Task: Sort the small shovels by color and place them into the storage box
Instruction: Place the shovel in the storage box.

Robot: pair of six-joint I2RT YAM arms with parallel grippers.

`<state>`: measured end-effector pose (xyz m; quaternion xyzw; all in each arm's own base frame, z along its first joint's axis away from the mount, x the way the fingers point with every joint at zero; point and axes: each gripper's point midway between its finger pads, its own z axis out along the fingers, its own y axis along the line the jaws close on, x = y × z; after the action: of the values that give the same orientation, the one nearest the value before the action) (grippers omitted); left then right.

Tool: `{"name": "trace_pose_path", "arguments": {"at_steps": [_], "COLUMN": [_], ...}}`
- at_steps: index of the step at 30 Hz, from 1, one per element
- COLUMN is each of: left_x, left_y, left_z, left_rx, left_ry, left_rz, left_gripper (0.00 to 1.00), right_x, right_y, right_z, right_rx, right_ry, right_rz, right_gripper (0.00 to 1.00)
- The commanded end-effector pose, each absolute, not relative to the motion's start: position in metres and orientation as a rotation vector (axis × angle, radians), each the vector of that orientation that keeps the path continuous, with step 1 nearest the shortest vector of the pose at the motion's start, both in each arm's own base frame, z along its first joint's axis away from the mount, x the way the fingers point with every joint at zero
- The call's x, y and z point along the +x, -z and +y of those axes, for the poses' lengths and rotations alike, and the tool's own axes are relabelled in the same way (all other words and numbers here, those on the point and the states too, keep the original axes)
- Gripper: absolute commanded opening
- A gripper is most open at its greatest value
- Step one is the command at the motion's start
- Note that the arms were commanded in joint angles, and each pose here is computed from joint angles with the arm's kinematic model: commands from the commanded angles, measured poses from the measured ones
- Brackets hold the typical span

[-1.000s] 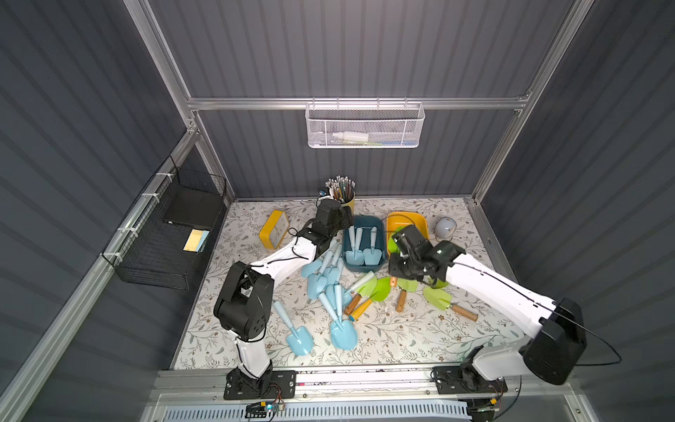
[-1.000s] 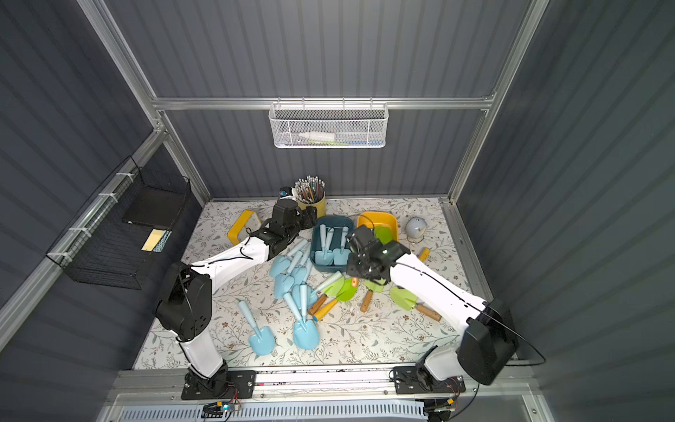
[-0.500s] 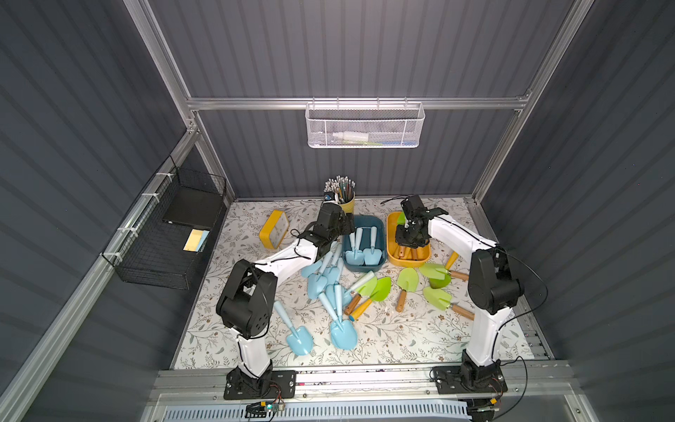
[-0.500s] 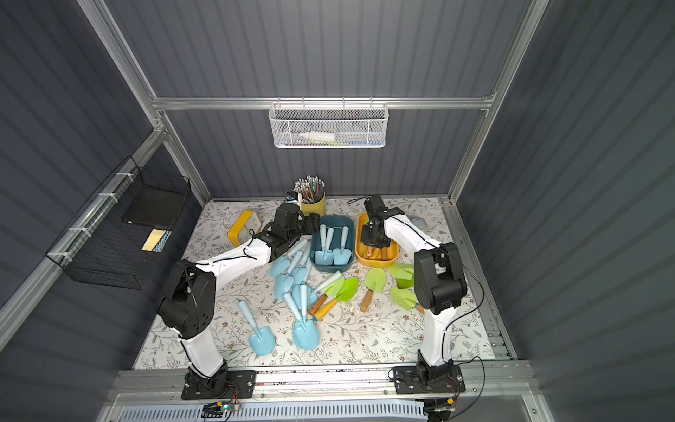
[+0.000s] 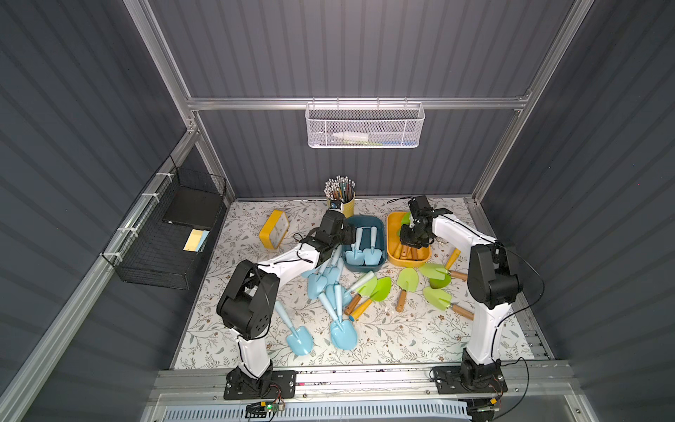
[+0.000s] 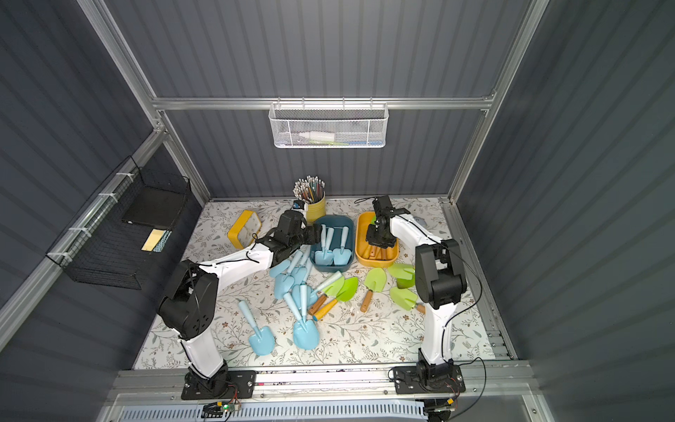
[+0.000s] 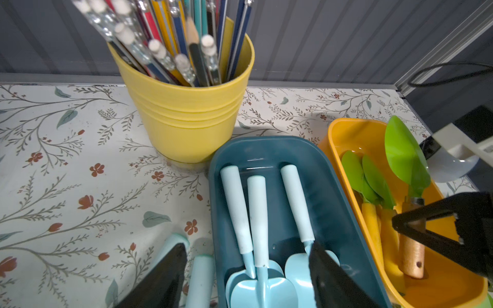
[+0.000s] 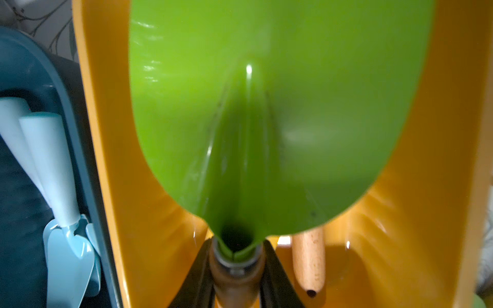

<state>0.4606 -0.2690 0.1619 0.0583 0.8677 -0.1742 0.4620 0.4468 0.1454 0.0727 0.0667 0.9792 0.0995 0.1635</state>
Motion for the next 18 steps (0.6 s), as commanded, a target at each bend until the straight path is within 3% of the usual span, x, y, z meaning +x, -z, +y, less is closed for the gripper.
{"name": "trace_pose_path", "arguments": {"at_steps": [1,7,18], "left_x": [0.44,0.417,0.376], "left_y": [-0.158,-0.148,-0.124], "left_z": [-0.279,-0.305,-0.295], "left_rx": [0.237,0.326,0.279], "left_ry": [0.409,0.403,0.441], "left_rz": [2.164,2.189,2.301], "left_gripper": [0.75,0.76,0.76], "right_x": [0.449,0.453,0.443], "right_y": [-0.073,-0.095,-0.129], "right_z": [0.141,0.137,0.135], "right_rx": [0.215,0.224,0.22], "right_ry": [-0.281,-0.283,-0.318], "right_rz": [2.789,2.734,2.664], "right_gripper": [0.35,0.49,0.51]}}
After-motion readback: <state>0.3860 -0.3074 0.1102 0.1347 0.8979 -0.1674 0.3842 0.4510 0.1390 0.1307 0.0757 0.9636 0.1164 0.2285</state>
